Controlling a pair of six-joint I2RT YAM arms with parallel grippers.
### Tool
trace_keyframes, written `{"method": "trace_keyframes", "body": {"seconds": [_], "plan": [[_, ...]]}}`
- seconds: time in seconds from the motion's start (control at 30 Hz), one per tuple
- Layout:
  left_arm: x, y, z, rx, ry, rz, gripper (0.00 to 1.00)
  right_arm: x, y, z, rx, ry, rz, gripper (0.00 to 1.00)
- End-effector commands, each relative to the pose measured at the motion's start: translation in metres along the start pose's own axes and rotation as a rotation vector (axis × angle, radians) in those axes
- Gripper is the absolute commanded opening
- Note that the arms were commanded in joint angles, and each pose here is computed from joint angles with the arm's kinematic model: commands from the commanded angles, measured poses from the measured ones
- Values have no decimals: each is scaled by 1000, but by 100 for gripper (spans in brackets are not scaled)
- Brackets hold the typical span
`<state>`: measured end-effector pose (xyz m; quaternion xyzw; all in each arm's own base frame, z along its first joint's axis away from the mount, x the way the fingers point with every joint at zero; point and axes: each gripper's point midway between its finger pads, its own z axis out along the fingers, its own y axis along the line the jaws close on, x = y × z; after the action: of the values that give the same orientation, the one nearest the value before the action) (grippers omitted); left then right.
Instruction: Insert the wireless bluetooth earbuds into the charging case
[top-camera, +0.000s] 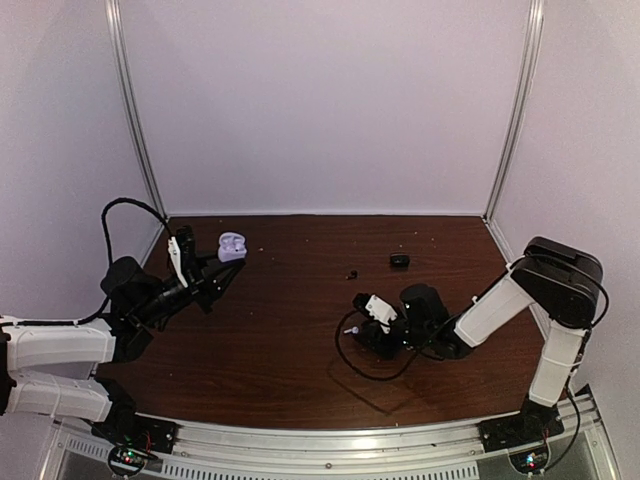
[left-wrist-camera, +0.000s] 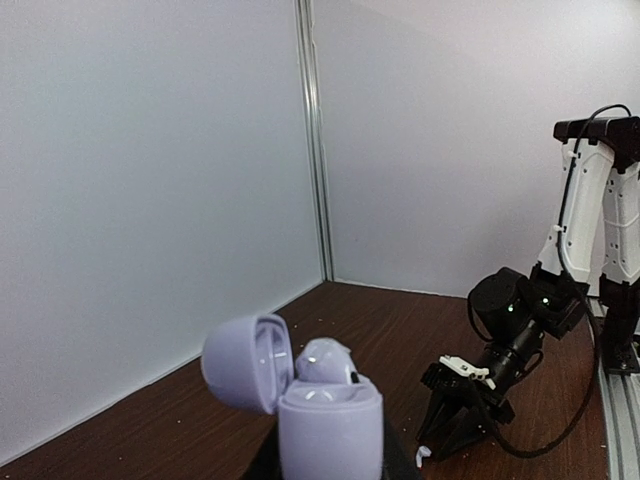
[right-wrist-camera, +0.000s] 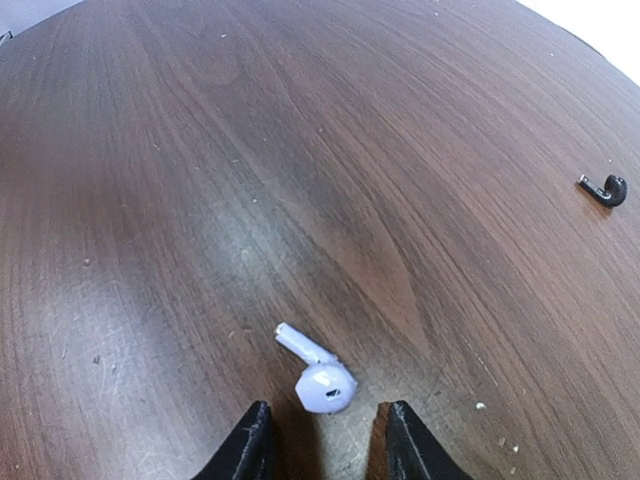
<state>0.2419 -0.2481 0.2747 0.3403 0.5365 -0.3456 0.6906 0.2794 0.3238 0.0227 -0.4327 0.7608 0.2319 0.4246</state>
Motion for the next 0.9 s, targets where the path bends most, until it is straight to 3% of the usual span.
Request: {"method": "trace_keyframes", "body": {"seconds": [0.0,0.63,0.87], "plan": [[-19,-3,1,18,-67,36,0,0,-1,10,-16,-1,-25,38],[-18,-3,2,22,-60,33,0,7,10,9,-56,19,-26,18],[-17,-6,3,38,-52,33,0,-18,14,-3,-57,-19,-43,14]]}}
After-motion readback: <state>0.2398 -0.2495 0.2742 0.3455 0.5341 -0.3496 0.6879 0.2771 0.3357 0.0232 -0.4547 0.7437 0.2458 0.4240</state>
